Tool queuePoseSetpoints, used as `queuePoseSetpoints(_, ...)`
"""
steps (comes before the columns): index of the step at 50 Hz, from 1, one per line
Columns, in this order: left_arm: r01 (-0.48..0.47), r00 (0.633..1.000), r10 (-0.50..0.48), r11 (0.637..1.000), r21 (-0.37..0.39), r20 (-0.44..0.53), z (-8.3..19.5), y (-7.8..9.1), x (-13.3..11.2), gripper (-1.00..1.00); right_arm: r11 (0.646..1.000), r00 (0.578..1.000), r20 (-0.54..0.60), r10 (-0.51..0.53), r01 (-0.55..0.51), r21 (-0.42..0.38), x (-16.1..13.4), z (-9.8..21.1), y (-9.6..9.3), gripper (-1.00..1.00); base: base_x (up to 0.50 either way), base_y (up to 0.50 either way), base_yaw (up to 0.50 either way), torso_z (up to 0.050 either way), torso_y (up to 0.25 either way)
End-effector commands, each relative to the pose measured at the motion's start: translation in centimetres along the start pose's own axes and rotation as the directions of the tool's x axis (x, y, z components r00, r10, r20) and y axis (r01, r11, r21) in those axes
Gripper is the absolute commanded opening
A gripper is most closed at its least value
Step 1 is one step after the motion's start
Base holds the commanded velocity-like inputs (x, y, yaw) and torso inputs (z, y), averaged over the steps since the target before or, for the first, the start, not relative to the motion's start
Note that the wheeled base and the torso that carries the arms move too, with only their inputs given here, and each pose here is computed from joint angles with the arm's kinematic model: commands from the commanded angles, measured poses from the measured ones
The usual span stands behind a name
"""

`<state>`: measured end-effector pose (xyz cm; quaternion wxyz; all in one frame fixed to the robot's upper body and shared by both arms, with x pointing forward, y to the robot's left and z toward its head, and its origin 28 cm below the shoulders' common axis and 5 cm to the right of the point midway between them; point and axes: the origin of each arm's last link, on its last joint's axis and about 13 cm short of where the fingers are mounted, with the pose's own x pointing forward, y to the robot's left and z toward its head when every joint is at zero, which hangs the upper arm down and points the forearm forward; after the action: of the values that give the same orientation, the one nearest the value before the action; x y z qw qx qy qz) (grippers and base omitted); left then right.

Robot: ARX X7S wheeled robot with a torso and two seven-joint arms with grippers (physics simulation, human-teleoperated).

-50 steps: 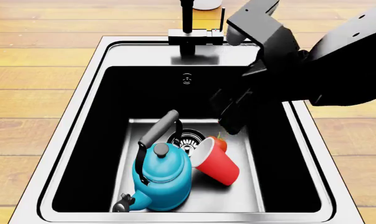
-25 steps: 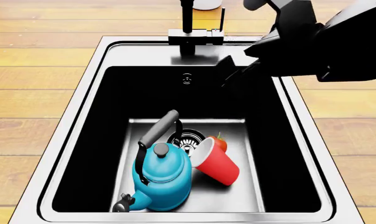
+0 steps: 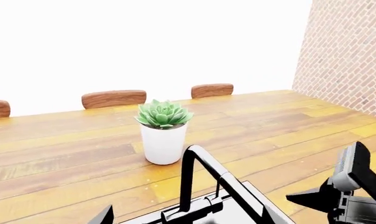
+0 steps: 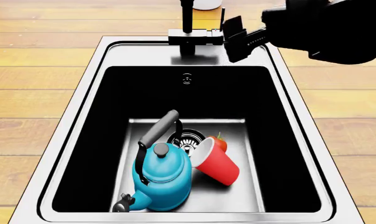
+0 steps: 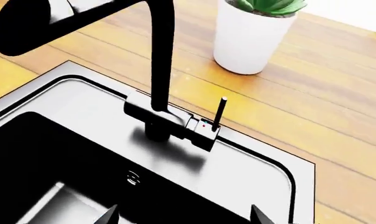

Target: Pick the cup and kettle non electric and place them in the sink. Then turn on the water.

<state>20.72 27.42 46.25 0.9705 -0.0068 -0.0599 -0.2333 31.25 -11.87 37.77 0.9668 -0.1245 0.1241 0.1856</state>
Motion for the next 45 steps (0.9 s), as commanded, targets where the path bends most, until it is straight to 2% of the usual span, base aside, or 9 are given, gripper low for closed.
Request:
queuePoseSetpoints(1, 0.027, 0.999, -0.026, 1.000, -0.012, 0.034, -0.1, -0.4, 0.2, 1.00, 0.994, 0.990, 0.096, -0.102, 0.097, 0.050, 2.2, 0.4, -0.2, 1.00, 0.00, 0.00, 0.00, 0.000, 0.000)
queuePoseSetpoints(11, 0.037, 0.998, -0.036, 0.999, -0.012, 0.050, 0.0, -0.7, 0.1, 1.00, 0.985, 0.961, 0.218, -0.172, 0.161, 0.066, 4.9, 0.5, -0.3, 1.00, 0.00, 0.00, 0.00, 0.000, 0.000)
queuePoseSetpoints(17, 0.038, 0.998, -0.037, 0.999, -0.010, 0.053, 0.1, -0.7, 0.1, 1.00, 0.982, 0.953, 0.237, -0.190, 0.180, 0.064, 6.5, 0.0, -0.1, 1.00, 0.00, 0.00, 0.00, 0.000, 0.000)
queuePoseSetpoints(35, 0.028, 0.998, -0.027, 1.000, -0.014, 0.053, 0.1, -0.7, -0.1, 1.00, 0.956, 0.930, 0.227, -0.290, 0.269, 0.120, 11.3, -0.4, -0.8, 1.00, 0.00, 0.00, 0.00, 0.000, 0.000)
queuePoseSetpoints(45, 0.026, 0.998, -0.025, 1.000, -0.015, 0.051, 0.0, -0.7, -0.2, 1.00, 0.955, 0.932, 0.217, -0.290, 0.266, 0.131, 12.8, -0.8, -0.8, 1.00, 0.00, 0.00, 0.00, 0.000, 0.000)
